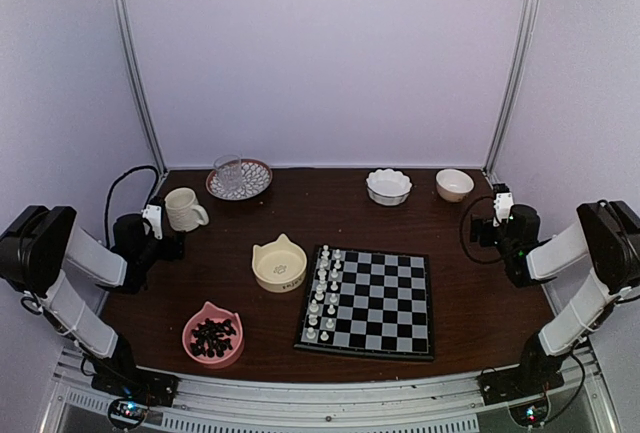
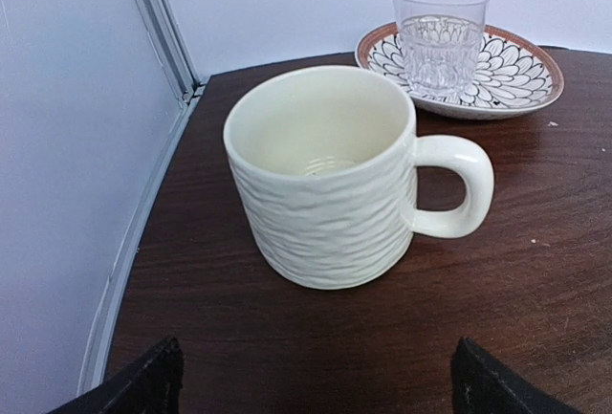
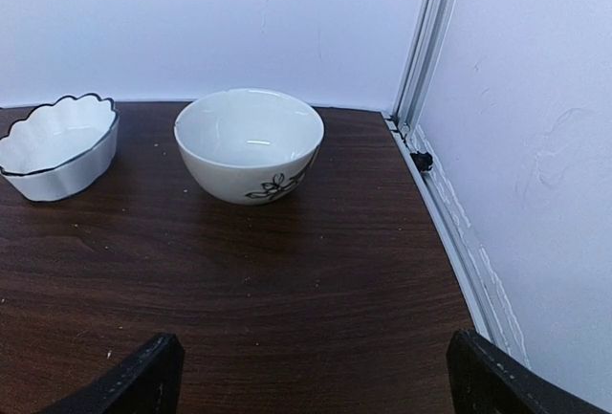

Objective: Set up the chess pieces on the board
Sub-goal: Reset both arms

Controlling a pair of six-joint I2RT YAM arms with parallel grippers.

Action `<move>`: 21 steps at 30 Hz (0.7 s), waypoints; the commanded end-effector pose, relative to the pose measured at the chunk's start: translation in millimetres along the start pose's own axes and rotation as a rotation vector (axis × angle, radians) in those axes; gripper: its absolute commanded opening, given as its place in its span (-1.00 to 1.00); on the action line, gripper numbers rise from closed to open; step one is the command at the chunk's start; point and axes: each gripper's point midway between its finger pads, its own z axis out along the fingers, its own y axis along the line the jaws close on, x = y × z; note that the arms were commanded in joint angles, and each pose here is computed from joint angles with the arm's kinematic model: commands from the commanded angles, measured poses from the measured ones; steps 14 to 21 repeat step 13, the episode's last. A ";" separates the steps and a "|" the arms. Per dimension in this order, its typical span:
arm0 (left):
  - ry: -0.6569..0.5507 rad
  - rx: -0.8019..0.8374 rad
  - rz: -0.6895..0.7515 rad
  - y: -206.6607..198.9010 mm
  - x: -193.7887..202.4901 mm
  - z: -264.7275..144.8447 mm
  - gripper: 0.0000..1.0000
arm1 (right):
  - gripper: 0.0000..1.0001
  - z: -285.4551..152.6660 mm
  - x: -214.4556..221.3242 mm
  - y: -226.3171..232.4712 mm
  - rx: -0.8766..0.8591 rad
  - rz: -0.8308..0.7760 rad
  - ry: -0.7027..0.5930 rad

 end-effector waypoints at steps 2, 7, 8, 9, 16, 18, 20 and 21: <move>-0.046 0.004 -0.013 0.5 -13.7 2.1 0.95 | 0.99 1.9 -12.7 -1.6 0.001 0.014 -0.038; -0.045 0.004 -0.012 0.5 -13.3 2.0 0.95 | 0.99 2.0 -12.9 -1.4 0.000 0.014 -0.039; -0.044 0.005 -0.013 0.6 -13.3 2.2 0.95 | 0.99 1.9 -12.8 -0.9 -0.001 0.014 -0.039; -0.045 0.006 -0.012 0.3 -13.7 2.4 0.95 | 0.99 1.9 -12.7 -1.2 0.000 0.014 -0.038; -0.045 0.006 -0.012 0.3 -13.7 2.1 0.95 | 0.99 2.1 -13.2 -1.0 -0.001 0.014 -0.039; -0.045 0.006 -0.012 0.3 -13.7 2.1 0.95 | 0.99 2.1 -13.2 -1.0 -0.001 0.014 -0.039; -0.045 0.006 -0.012 0.3 -13.7 2.1 0.95 | 0.99 2.1 -13.2 -1.0 -0.001 0.014 -0.039; -0.045 0.006 -0.012 0.3 -13.7 2.1 0.95 | 0.99 2.1 -13.2 -1.0 -0.001 0.014 -0.039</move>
